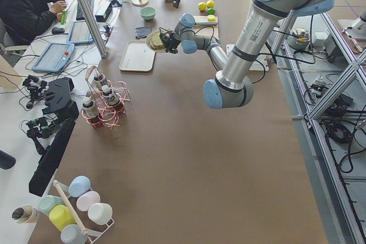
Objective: Make sandwich and place on tray
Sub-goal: 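Lift the plate with the left gripper and carry it toward the cream tray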
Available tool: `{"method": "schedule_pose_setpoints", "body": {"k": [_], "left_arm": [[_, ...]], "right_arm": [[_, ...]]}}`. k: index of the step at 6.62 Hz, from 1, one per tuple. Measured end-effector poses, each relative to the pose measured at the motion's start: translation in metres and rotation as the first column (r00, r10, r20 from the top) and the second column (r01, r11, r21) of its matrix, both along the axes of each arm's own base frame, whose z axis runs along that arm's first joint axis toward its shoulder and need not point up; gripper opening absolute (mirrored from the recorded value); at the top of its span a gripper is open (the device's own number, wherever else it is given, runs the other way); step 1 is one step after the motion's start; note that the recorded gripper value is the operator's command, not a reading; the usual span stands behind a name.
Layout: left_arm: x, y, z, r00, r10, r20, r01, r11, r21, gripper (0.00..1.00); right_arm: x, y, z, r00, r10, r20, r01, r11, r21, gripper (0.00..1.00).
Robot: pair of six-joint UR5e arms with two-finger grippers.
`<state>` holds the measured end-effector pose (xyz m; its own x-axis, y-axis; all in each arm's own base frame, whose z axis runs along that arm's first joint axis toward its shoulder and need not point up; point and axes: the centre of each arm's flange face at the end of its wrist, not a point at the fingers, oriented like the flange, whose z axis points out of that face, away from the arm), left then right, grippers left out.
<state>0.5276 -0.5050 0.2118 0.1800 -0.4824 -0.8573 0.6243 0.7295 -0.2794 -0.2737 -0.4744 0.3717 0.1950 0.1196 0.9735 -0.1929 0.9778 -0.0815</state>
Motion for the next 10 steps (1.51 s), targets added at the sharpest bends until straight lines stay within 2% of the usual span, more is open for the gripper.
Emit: {"method": "schedule_pose_setpoints", "body": {"k": [2,4,7,10], "left_arm": [[0.013,-0.059,0.009,0.998,-0.053,0.020,0.053,0.999,-0.008,0.00],[0.030,-0.097,0.008,0.996,-0.082,0.044,0.083,0.996,-0.017,0.00],[0.045,-0.114,0.017,0.992,-0.093,0.083,0.095,0.995,-0.024,0.00],[0.051,-0.112,0.027,0.991,-0.064,0.121,0.064,0.998,0.002,0.00]], "right_arm": [[0.001,-0.003,0.001,1.000,0.006,-0.002,-0.006,1.000,-0.001,1.00],[0.000,-0.006,0.003,1.000,0.011,-0.005,-0.011,1.000,-0.004,1.00],[-0.001,-0.008,0.004,1.000,0.016,-0.008,-0.016,1.000,-0.006,1.00],[-0.002,-0.009,0.006,1.000,0.017,-0.012,-0.017,1.000,-0.004,1.00]]}}
